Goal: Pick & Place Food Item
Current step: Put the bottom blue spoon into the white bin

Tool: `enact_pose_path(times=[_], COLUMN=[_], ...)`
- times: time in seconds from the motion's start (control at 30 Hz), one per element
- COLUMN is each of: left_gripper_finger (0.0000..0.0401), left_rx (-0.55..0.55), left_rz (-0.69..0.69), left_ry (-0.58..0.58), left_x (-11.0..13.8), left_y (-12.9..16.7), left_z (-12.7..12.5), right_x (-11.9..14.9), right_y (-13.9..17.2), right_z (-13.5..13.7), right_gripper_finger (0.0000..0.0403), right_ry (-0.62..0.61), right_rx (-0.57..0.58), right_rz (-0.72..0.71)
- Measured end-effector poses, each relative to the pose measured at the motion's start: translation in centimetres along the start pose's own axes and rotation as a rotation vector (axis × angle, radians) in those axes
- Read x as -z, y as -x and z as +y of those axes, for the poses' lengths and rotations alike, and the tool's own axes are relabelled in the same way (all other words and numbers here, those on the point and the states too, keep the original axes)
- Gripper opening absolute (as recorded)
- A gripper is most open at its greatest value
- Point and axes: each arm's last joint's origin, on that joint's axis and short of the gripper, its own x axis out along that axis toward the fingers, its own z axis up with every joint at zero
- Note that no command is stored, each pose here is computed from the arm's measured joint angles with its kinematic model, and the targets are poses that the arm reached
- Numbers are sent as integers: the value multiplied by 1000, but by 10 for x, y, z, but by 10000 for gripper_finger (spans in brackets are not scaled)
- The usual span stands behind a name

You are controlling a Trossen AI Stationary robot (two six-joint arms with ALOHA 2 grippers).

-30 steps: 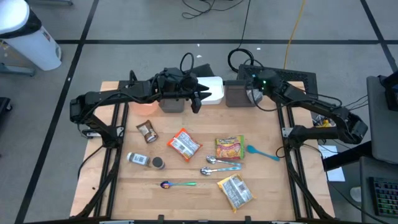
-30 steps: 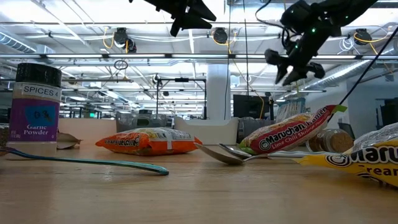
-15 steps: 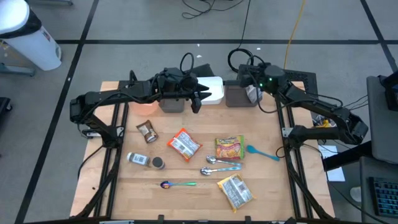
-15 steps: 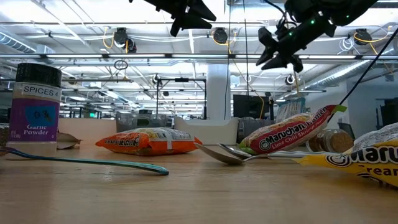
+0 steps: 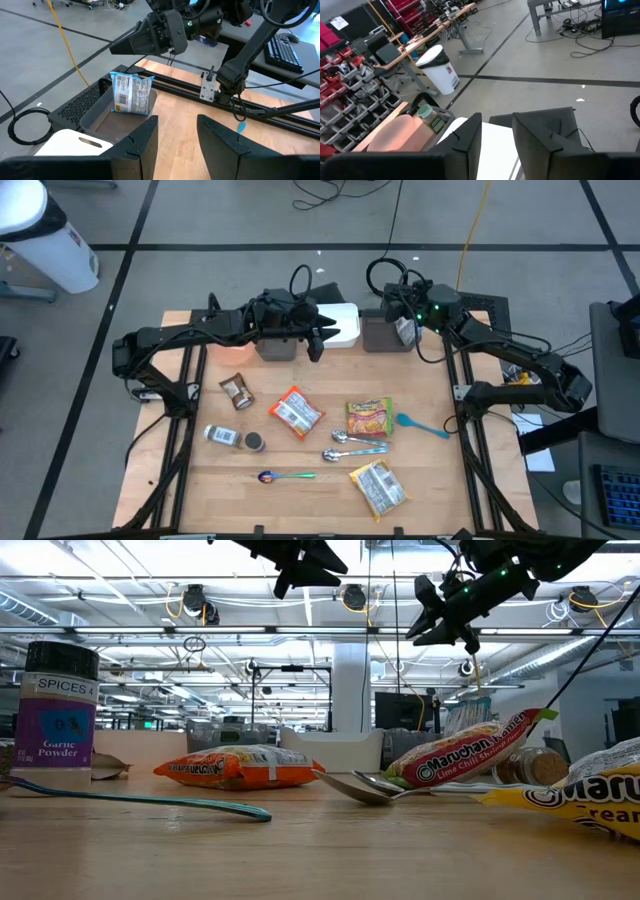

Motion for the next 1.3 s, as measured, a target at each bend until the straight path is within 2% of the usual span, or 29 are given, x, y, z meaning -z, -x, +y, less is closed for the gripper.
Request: enact_pose_path(times=[0.2,0.5,0.8,1.0,1.3], left_gripper_finger=[145,145,145,145,145], left_rx=[0,0,0,0,0], left_rz=[0,0,0,0,0], left_ry=[0,0,0,0,0], left_x=[0,0,0,0,0], left_y=[0,0,0,0,0], left_z=[0,0,0,0,0], right_x=[0,0,0,3,12], right_y=[0,0,0,0,4], right_z=[0,0,0,3,19], right_gripper_finger=[98,98,96,93,94], right_ry=[-7,-81,-79,-69,44], right_rx=[0,0,-2,-113,-398], right_rz=[0,1,4,75,221])
